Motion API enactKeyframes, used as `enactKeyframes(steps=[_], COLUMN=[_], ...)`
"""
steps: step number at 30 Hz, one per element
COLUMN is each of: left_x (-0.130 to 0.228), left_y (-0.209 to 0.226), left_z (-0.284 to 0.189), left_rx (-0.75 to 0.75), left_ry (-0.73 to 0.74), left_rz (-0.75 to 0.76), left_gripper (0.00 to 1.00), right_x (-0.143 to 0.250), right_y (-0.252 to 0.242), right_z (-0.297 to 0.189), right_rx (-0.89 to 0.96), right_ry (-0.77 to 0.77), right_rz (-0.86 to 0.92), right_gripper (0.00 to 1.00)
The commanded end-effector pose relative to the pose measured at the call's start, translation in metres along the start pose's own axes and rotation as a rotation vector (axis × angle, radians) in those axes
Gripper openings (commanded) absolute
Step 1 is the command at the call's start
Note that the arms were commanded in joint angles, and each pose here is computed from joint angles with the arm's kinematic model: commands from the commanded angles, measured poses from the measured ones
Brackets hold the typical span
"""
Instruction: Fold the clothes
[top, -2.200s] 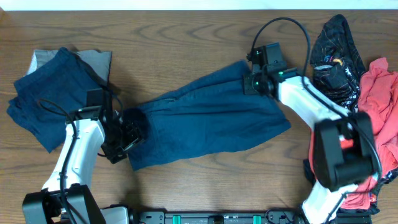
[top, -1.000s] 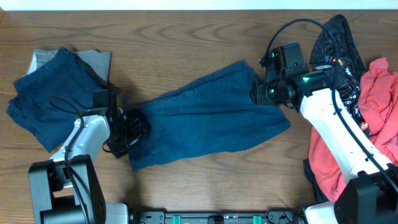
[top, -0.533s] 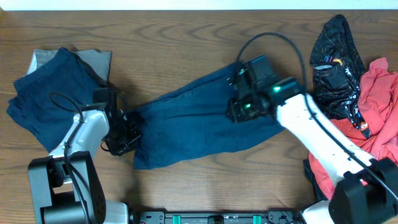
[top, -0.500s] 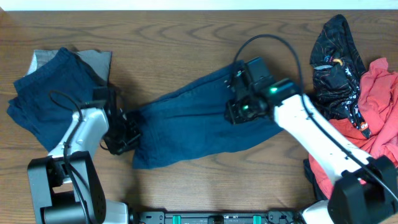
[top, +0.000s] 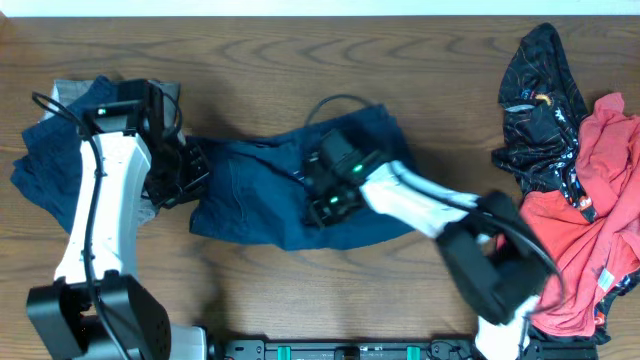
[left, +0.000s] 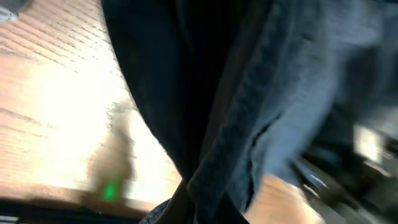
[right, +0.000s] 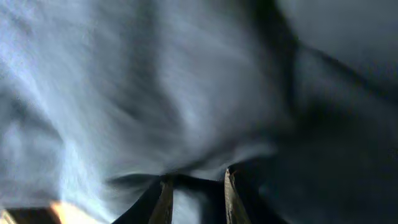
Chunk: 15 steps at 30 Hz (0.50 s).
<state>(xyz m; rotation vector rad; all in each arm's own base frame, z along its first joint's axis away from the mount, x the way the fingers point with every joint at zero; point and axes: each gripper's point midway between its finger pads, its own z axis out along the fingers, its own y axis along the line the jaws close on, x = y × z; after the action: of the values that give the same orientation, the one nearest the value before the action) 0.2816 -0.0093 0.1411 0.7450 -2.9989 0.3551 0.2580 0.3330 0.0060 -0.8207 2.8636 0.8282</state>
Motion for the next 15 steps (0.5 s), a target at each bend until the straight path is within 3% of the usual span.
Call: enactKeyframes(steps=[1,6,8,15], left_x=[0.003,0.017,0.023,0.034], left_y=[-0.028,-0.067,-0.073,-0.07], left_z=[-0.027,-0.046,-0.048,-0.041], left_rx=[0.082,0.233,0.237,0.152], left_ry=[-0.056,-0.064,-0.069,-0.055], left_rz=[0.074,0.156,0.183,0.223], left_gripper=[0.06,0.06,0.06,0.06], right_x=[0.01,-0.002,-0.012,-0.053], right_y=[0.027,0.06,0.059,0.026], right_z=[0.036,0.061,0.06,0.006], right_rx=[-0.087,-0.135,-0.1,-0.024], right_ry=[0.035,-0.04,-0.082,-0.203], right_rz=[-0.013,-0.125,-0.141,-0.062], right_gripper=[0.26,0.29,0.36,0.35])
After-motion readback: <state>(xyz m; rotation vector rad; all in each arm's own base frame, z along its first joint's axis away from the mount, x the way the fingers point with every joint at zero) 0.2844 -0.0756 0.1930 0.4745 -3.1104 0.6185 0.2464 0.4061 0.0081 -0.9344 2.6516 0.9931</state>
